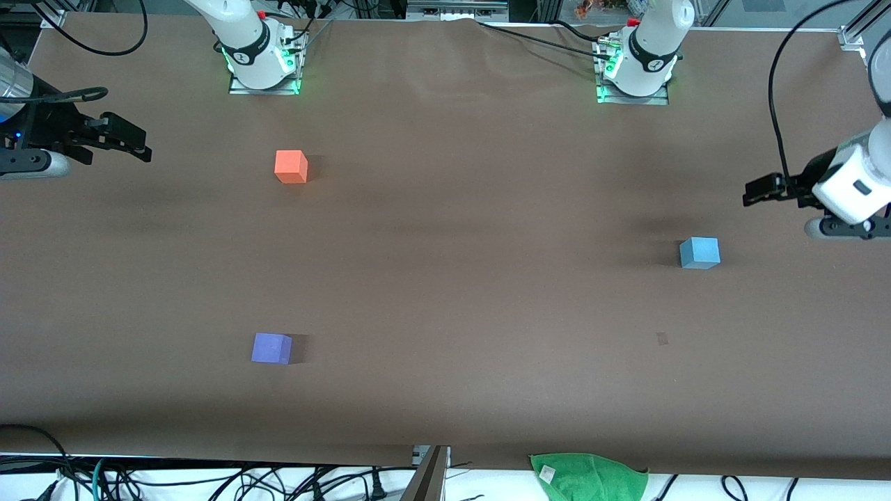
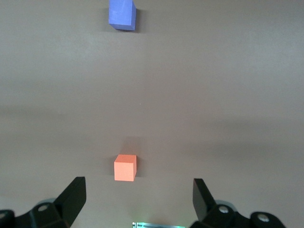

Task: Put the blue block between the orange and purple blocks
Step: 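Reach the left gripper down to the light-blue block and grasp it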

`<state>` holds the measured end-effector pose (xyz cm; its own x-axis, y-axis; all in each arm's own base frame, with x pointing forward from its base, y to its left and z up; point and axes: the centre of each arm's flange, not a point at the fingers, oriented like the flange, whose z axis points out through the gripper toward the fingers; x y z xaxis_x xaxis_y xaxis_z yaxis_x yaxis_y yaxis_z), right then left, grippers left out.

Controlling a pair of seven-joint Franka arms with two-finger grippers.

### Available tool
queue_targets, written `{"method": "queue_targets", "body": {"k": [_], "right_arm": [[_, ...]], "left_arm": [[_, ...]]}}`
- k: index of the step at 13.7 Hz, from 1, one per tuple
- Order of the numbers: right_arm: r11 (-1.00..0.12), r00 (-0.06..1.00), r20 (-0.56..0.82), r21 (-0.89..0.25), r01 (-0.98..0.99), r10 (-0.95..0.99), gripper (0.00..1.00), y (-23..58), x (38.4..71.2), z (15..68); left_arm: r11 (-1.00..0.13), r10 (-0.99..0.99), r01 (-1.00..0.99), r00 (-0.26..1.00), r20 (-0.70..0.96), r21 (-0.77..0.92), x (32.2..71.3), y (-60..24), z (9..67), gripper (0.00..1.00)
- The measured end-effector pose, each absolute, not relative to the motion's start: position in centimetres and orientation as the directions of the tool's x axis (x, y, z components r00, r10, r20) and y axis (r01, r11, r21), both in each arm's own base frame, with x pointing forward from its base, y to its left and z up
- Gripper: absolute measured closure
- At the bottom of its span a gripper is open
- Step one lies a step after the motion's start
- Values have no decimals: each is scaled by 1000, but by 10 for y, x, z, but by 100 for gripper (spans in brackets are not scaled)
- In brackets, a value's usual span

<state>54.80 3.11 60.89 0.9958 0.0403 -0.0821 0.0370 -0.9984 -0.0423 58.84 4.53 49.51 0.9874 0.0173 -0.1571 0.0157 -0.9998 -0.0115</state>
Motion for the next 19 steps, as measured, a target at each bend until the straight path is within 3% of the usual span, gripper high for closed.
{"method": "queue_targets", "body": {"k": [6,15,19], "right_arm": [[-998,996,-83,-42,37,40,0,31,548,609],[-998,996,-84,-42,36,40,0,31,548,609],[-998,995,-86,-42,37,40,0,31,548,608]], "left_arm": [[-1000,-15,-16,997,-74,-18,602,73,386,0],[-996,-79,-76,995,65,-44,533,82,245,0],[-996,-83,-80,993,86,-38,523,83,203,0]]}}
